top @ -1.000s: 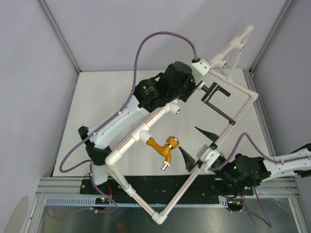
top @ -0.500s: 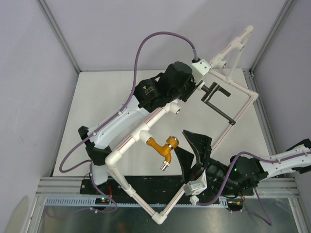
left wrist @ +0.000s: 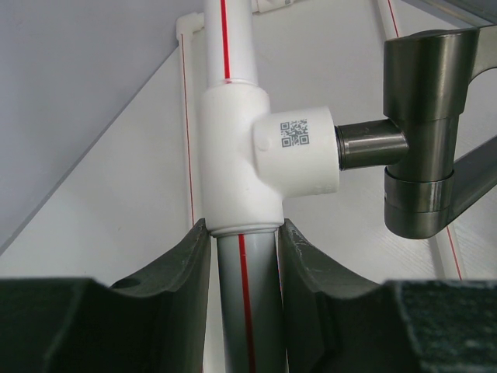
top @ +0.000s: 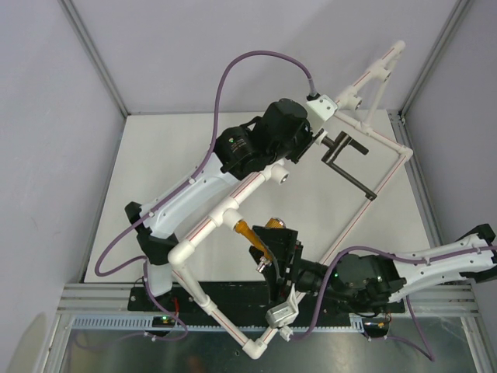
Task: Install the water faucets
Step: Screw the water faucet onto the adaptor.
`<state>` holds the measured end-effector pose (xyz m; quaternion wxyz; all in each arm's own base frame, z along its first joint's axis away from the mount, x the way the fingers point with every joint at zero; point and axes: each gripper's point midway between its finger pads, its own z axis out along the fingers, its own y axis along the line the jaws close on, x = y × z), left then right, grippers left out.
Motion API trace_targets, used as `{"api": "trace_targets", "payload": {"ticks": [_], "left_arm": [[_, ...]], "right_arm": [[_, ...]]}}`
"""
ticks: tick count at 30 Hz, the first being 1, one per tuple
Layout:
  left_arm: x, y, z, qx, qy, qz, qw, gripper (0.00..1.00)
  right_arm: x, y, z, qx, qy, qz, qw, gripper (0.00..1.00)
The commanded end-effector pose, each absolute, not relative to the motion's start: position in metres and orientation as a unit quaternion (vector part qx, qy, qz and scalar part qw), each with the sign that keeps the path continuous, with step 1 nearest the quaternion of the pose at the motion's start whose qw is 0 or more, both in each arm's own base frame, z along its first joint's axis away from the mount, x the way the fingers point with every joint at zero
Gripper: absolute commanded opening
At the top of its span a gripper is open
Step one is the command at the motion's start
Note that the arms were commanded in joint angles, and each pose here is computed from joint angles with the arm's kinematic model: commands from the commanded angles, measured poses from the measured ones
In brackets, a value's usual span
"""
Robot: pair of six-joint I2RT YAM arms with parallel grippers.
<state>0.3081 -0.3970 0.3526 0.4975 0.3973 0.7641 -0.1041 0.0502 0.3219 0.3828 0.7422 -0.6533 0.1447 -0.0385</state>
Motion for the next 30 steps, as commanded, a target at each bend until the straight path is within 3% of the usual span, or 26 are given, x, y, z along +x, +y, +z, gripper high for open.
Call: {"api": "trace_targets", "payload": {"ticks": [1, 4, 6, 7, 10, 12, 16, 20, 25, 30], "left_arm": [[0.307, -0.333, 0.188, 0.488, 0.831, 0.076, 0.255, 0.09], [0.307, -0.333, 0.187, 0.488, 0.831, 0.077, 0.255, 0.09], [0.307, -0.333, 0.187, 0.488, 0.831, 0.077, 0.254, 0.09], [0.307, -0.333, 0.187, 0.489, 0.831, 0.077, 0.254, 0.09], [0.307, -0.334, 0.187, 0.491, 0.83, 0.077, 0.254, 0.09], [0.308, -0.334, 0.187, 0.491, 0.83, 0.077, 0.255, 0.09], [0.308, -0.334, 0.188, 0.49, 0.83, 0.076, 0.256, 0.09], [0.308, -0.333, 0.188, 0.49, 0.83, 0.078, 0.255, 0.09], [0.309, -0.334, 0.189, 0.49, 0.829, 0.078, 0.258, 0.09], [0.31, -0.336, 0.19, 0.488, 0.83, 0.077, 0.26, 0.08]], "right_arm": [[0.045, 0.332, 0.398, -0.64, 0.144, 0.002, 0.755, 0.86], [0.049, 0.335, 0.392, -0.643, 0.158, 0.006, 0.75, 0.75], [0.052, 0.335, 0.39, -0.643, 0.168, 0.007, 0.747, 0.63], [0.054, 0.335, 0.389, -0.641, 0.176, 0.01, 0.747, 0.54], [0.059, 0.334, 0.389, -0.625, 0.207, 0.021, 0.752, 0.14], [0.064, 0.334, 0.386, -0.613, 0.234, 0.026, 0.754, 0.03], [0.069, 0.336, 0.379, -0.563, 0.31, 0.074, 0.763, 0.0], [0.068, 0.335, 0.388, -0.444, 0.407, 0.214, 0.769, 0.0], [0.057, 0.338, 0.396, -0.269, 0.501, 0.453, 0.687, 0.0], [0.055, 0.334, 0.409, -0.104, 0.54, 0.594, 0.587, 0.0]]}}
